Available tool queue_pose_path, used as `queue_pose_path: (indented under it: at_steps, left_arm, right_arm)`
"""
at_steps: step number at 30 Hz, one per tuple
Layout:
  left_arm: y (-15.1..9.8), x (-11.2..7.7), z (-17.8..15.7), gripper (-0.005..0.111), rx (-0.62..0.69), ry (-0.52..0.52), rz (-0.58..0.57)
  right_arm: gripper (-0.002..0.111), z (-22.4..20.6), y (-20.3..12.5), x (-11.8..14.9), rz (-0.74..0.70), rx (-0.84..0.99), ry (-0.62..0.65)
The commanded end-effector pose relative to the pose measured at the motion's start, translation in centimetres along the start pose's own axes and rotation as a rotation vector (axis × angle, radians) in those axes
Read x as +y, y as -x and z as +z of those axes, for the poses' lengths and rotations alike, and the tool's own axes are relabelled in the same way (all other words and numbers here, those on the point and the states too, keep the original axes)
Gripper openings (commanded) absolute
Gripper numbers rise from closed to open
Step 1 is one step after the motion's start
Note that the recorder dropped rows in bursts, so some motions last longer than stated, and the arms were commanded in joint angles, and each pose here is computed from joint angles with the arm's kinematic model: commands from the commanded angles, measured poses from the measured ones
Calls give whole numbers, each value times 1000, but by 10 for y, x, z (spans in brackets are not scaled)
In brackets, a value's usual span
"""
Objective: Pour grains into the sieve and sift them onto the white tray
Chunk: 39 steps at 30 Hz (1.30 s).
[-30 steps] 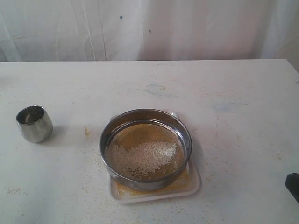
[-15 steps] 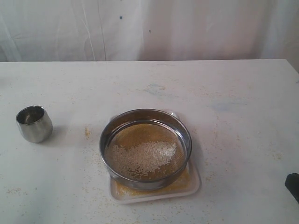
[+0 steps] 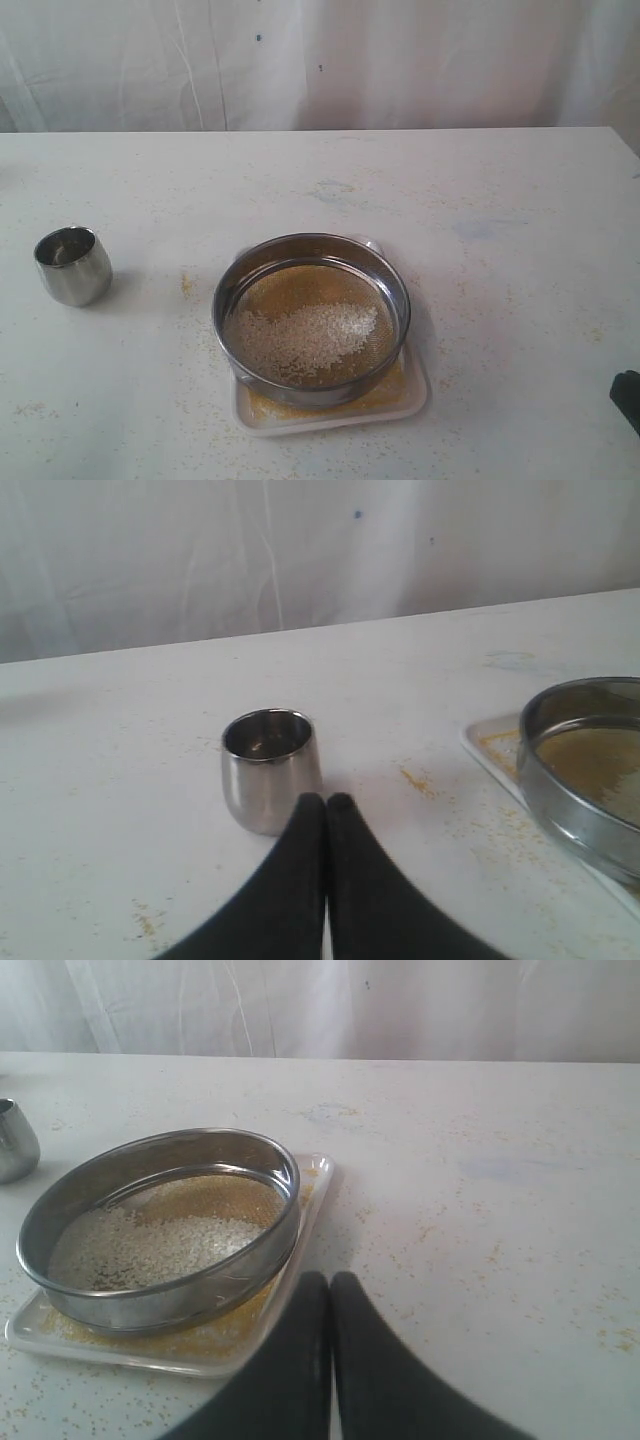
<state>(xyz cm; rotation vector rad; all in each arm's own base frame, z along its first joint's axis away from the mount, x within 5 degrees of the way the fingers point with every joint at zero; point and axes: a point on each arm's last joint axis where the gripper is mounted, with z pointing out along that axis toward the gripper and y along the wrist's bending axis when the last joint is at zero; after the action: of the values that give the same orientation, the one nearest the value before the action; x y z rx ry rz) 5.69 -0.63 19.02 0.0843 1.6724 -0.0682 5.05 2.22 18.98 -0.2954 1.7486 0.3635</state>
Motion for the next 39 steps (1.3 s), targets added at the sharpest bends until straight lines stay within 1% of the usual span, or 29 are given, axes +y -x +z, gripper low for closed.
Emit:
queue_pose_path:
  at_steps: [1,5,8,39]
  left_arm:
    - [-1,-5,0,0,-4,-86,10]
    - [-1,-7,-1,0,-4,-128,14]
    - [-1,-8,-1,0,-4,-138,15]
    - [-1,-8,-1,0,-5,-136,15]
  right_arm:
    - [0,0,0,0,0,-14,-5]
    - [0,0,0,0,0,-14,-5]
    - [0,0,0,0,0,-14,-5]
    - [0,0,0,0,0,-14,-5]
